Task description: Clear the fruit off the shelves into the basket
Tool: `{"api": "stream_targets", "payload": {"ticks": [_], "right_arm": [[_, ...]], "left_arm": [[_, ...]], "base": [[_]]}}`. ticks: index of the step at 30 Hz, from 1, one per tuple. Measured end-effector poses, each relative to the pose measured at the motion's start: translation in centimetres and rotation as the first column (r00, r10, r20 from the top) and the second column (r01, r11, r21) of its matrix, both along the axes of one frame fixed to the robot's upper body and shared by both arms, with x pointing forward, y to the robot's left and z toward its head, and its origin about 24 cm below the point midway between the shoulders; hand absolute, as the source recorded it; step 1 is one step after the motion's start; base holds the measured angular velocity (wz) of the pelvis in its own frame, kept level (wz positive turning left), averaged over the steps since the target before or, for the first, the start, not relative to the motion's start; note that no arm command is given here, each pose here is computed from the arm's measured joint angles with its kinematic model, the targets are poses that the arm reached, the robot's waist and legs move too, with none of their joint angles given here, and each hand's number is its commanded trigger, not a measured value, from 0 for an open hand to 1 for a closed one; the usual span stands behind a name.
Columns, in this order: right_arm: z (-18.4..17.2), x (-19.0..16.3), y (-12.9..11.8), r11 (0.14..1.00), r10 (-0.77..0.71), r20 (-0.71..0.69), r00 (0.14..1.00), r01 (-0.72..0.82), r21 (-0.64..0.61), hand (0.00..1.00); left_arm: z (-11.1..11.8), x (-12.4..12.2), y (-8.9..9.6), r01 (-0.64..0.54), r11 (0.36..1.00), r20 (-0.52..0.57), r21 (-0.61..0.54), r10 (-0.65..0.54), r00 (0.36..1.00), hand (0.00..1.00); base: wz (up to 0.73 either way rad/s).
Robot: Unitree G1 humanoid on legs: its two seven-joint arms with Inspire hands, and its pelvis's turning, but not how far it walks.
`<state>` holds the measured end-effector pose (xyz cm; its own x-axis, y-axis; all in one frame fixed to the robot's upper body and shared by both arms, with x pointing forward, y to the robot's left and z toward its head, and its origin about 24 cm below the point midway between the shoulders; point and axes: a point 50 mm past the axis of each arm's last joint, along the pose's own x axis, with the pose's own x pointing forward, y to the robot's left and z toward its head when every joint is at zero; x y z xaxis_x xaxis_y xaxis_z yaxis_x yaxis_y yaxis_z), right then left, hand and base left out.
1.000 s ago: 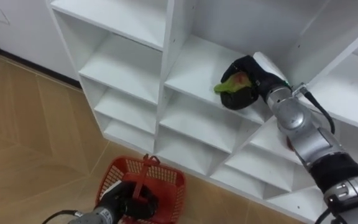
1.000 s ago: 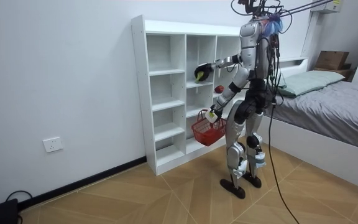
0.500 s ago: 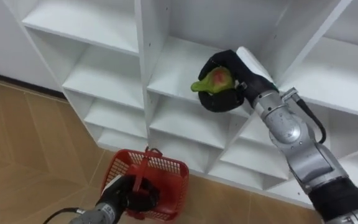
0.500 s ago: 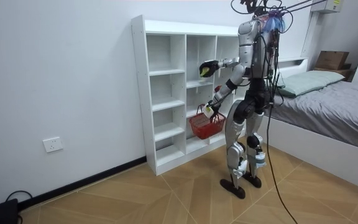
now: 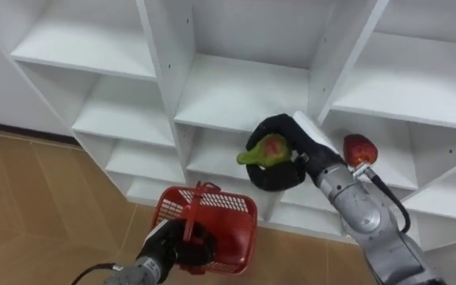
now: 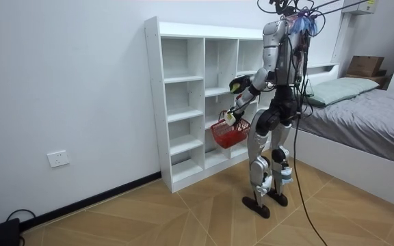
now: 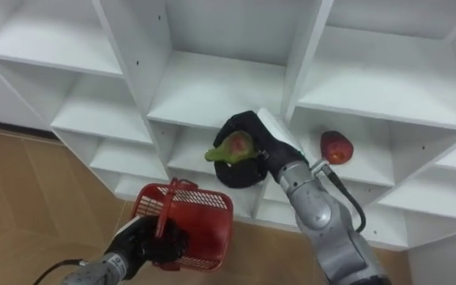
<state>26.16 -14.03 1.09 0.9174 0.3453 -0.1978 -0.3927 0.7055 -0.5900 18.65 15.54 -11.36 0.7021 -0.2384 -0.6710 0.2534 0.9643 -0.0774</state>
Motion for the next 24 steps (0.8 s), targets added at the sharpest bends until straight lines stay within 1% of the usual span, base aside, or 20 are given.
{"api": "stream_targets", "payload": {"ticks": [5, 7, 10, 12, 18, 24], "right_arm": [[-0.6, -0.3, 0.3, 1.0, 0.018, -0.019, 1.0, -0.018, -0.017, 1.0], [-1.6, -0.8, 0.2, 0.999, 0.02, -0.051, 0.999, -0.021, -0.035, 1.0], [-3.7, -1.7, 0.0, 0.998, 0.016, -0.139, 0.99, -0.025, -0.063, 1.0], [-4.2, -2.0, 0.0, 0.997, 0.016, -0.165, 0.986, -0.028, -0.068, 1.0], [-4.7, -2.2, -0.2, 0.997, 0.01, -0.179, 0.984, -0.023, -0.07, 1.0], [-6.0, -2.8, -0.7, 0.995, -0.007, -0.229, 0.973, -0.016, -0.1, 1.0]], "left_arm": [[0.1, 0.1, -0.7, 0.015, 1.0, 0.007, -0.015, -0.015, 1.0, 1.0], [0.3, 0.5, -0.9, 0.019, 1.0, 0.023, -0.022, -0.018, 1.0, 1.0], [0.7, 1.0, -1.1, 0.023, 0.999, 0.056, -0.035, -0.021, 0.998, 1.0], [0.8, 1.2, -1.2, 0.018, 0.998, 0.061, -0.055, -0.015, 0.998, 1.0], [1.1, 1.7, -2.0, 0.061, 0.996, 0.079, -0.066, -0.056, 0.995, 1.0], [1.3, 2.0, -2.2, 0.082, 0.995, 0.097, -0.06, -0.076, 0.992, 1.0]], "base": [[-0.02], [0.0], [0.0], [0.0], [0.0], [-0.01]]}}
